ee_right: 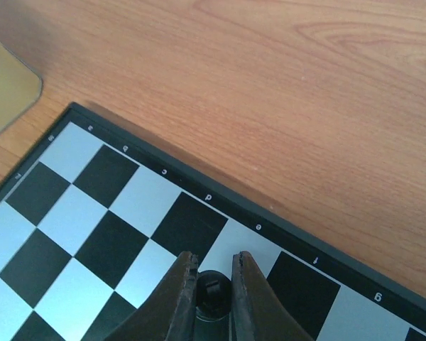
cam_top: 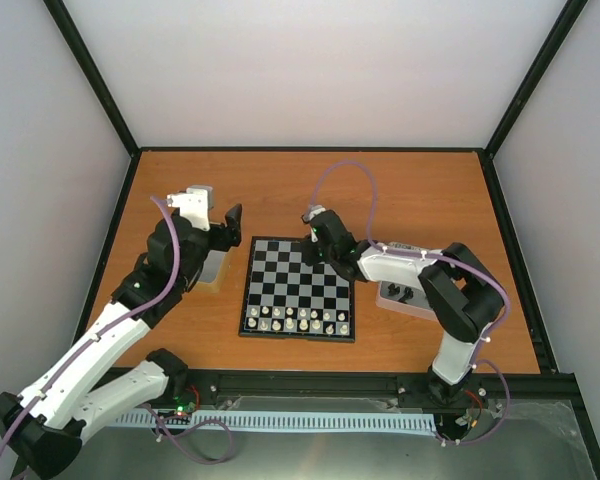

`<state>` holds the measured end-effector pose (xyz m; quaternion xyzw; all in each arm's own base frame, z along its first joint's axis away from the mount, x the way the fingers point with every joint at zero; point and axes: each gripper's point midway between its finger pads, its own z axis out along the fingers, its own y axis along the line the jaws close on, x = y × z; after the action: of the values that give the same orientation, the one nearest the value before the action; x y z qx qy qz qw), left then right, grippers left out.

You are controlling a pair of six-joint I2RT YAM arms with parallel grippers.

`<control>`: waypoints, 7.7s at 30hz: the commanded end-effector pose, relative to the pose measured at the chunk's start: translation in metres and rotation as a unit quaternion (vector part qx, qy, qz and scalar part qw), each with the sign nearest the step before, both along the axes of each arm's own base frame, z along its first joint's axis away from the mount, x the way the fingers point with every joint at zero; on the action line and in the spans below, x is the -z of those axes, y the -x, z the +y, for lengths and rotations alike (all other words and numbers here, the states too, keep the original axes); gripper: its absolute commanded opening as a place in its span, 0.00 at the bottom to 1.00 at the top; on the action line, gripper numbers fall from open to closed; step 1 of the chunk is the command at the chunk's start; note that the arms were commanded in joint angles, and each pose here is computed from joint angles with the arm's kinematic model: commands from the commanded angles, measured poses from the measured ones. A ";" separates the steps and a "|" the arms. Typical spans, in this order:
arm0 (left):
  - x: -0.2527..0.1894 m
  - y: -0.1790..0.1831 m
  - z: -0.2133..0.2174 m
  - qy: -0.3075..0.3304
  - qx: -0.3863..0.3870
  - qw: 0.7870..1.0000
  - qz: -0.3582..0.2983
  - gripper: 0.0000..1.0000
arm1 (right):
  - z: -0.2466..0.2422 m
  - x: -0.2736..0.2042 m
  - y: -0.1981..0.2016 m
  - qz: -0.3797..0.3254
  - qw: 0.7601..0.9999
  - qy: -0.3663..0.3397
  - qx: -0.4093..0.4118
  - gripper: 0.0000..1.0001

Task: Set up the chess pieces on the board
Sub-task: Place the chess piece on the chessboard, then pick up the chess piece from the storage box.

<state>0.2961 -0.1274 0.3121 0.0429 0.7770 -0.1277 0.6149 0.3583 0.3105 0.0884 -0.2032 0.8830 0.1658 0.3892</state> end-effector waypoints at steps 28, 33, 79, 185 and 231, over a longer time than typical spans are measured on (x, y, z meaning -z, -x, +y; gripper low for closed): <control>-0.001 -0.004 0.001 -0.010 -0.009 1.000 -0.010 0.87 | 0.002 -0.019 -0.019 0.068 0.997 0.009 0.046 0.46; 0.001 -0.004 0.001 -0.009 -0.009 1.000 -0.009 0.87 | -0.008 -0.007 -0.012 0.141 0.987 0.033 0.075 0.46; 0.003 -0.005 -0.004 -0.008 0.003 1.000 -0.004 0.87 | 0.005 0.027 -0.016 0.179 0.978 0.091 0.058 0.19; 0.037 0.039 -0.145 0.193 0.358 0.894 0.186 0.87 | -0.063 -0.138 0.093 0.071 0.938 -0.284 -0.186 0.04; 0.085 0.037 -0.159 0.447 0.284 0.736 0.421 0.25 | 0.020 -0.136 0.084 0.022 0.930 -0.214 -0.298 0.06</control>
<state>0.2683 -0.2797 0.2194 -0.0914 0.7742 -0.6128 0.1297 0.2593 0.3248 0.2181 -0.3755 0.7330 0.4785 0.3046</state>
